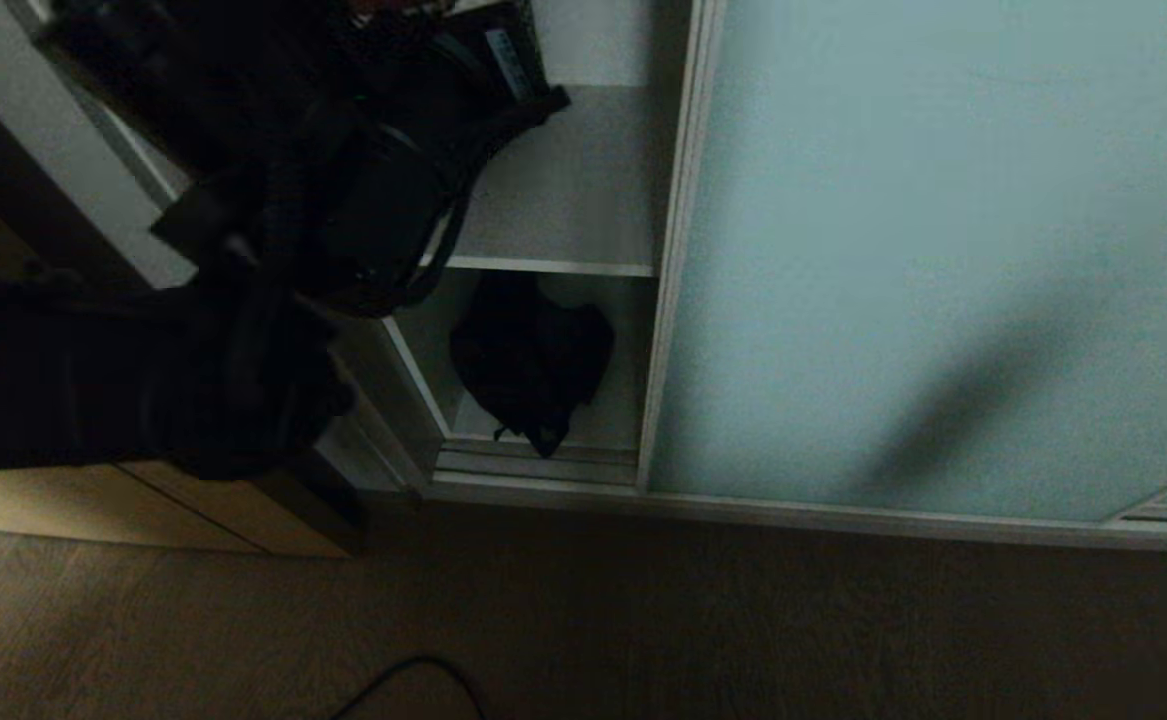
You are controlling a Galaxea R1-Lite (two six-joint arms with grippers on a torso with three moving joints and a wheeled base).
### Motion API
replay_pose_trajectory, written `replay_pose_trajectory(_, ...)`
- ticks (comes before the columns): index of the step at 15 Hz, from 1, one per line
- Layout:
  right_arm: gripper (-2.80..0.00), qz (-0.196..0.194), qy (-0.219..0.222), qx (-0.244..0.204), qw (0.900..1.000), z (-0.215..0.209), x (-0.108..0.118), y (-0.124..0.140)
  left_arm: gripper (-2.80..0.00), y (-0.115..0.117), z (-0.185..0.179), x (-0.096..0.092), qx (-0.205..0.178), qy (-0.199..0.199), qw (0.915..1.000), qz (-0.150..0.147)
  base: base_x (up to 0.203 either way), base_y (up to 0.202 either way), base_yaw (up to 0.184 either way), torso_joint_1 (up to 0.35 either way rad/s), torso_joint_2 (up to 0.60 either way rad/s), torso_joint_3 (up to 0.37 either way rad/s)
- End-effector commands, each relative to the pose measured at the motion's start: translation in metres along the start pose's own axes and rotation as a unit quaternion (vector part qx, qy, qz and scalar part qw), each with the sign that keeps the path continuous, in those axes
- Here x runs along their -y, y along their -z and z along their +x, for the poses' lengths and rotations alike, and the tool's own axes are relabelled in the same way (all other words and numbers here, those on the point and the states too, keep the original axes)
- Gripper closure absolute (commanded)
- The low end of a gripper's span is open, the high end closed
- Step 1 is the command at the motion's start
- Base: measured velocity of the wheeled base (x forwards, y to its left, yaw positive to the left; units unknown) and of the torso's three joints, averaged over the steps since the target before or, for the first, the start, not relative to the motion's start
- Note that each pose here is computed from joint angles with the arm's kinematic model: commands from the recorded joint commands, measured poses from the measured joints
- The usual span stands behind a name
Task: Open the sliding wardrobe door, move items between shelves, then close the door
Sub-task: Open the door
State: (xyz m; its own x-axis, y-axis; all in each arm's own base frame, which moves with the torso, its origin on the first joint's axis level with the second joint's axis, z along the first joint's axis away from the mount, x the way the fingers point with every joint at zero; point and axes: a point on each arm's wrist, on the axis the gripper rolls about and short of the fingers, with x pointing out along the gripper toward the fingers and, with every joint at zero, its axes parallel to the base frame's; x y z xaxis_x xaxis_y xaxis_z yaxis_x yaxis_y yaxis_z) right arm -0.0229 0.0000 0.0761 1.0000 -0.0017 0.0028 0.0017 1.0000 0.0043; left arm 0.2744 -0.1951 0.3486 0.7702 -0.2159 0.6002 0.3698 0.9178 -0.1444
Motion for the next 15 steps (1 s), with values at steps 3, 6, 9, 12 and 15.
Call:
replay_pose_trajectory(3,0.00,0.000,0.000,-0.001,1.000,0.000,0.000,0.000,0.00,0.064,0.013,0.029,-0.037,0.024,0.9990,-0.007,0.000,0.000,0.000,0.000,0.00,0.000)
replay_pose_trajectory(6,0.00,0.000,0.000,-0.001,1.000,0.000,0.000,0.000,0.00,0.076,0.006,0.063,-0.048,0.056,0.9969,-0.025,0.000,0.000,0.000,0.000,0.00,0.000)
replay_pose_trajectory(9,0.00,0.000,-0.001,-0.001,1.000,0.000,0.000,0.000,0.00,0.093,0.007,0.079,-0.051,0.069,0.9959,-0.030,0.000,0.000,0.000,0.000,0.00,0.000)
replay_pose_trajectory(12,0.00,0.000,0.000,-0.001,1.000,0.000,0.000,0.000,0.00,0.112,0.011,0.091,-0.046,0.074,0.9955,-0.038,0.000,0.000,0.000,0.000,0.00,0.000)
replay_pose_trajectory(15,0.00,0.000,0.000,-0.001,1.000,0.000,0.000,0.000,0.00,0.127,0.016,0.106,-0.016,0.079,0.9954,-0.052,0.000,0.000,0.000,0.000,0.00,0.000)
